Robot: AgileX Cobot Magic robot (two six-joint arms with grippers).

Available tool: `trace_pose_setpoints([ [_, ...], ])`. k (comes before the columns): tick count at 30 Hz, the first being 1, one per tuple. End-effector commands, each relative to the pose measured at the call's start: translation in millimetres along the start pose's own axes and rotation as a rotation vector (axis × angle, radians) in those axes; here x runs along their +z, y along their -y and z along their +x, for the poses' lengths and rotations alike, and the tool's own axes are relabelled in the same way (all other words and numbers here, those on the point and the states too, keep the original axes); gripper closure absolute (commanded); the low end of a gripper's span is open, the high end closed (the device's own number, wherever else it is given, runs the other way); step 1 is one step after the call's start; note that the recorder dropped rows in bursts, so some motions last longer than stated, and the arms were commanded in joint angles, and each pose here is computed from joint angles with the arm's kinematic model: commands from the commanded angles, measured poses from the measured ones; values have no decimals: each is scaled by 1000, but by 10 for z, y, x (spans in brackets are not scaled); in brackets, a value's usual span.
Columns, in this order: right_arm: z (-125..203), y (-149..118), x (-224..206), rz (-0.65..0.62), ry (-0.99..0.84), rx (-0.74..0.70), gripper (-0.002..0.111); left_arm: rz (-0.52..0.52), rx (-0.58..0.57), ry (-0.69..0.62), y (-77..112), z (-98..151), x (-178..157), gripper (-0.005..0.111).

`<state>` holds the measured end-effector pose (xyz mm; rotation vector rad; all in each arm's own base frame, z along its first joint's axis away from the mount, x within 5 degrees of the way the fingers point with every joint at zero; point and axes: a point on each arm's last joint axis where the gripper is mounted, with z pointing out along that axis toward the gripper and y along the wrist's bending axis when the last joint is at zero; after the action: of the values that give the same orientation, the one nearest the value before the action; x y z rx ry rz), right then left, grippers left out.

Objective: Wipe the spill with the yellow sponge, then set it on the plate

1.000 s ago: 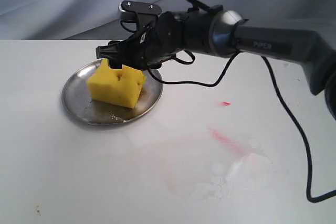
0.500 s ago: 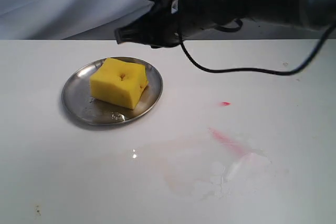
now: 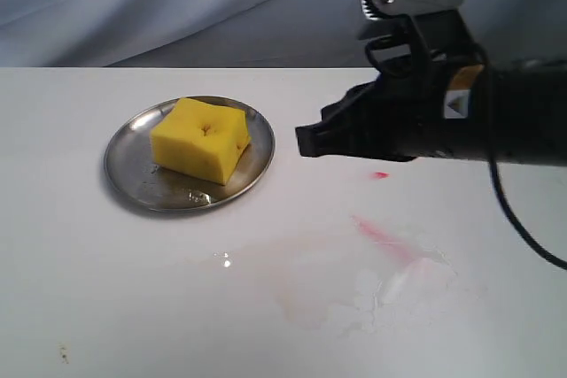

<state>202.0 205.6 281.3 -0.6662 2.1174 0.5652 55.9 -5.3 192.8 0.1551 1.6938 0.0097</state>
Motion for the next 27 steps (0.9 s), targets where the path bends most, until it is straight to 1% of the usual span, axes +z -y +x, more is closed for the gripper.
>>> trace_pose_setpoints([
  [1,123,51,-339,0,67,21,108,-3,-7,12,-3,-17,-5,107],
  [4,231,197,-553,34,131,83,108,-3,-7,12,-3,-17,-5,107],
  [7,384,354,-726,86,190,115,108,-3,-7,12,-3,-17,-5,107],
  [10,626,567,-965,185,264,166,108,-3,-7,12,-3,-17,-5,107],
  [12,728,634,-1071,227,306,186,108,-3,-7,12,-3,-17,-5,107],
  [13,834,670,-1114,252,324,197,108,-3,-7,12,-3,-17,-5,107],
  [14,958,716,-1228,294,394,215,108,-3,-7,12,-3,-17,-5,107],
  [18,1221,749,-1382,358,489,245,108,-3,-7,12,-3,-17,-5,107],
  [20,1364,743,-1418,370,517,267,108,-3,-7,12,-3,-17,-5,107],
  [21,1485,722,-1461,372,564,270,108,-3,-7,12,-3,-17,-5,107],
  [25,1759,693,-1509,404,645,222,108,-3,-7,12,-3,-17,-5,107],
  [27,1836,687,-1540,439,668,194,108,-3,-7,12,-3,-17,-5,107],
])
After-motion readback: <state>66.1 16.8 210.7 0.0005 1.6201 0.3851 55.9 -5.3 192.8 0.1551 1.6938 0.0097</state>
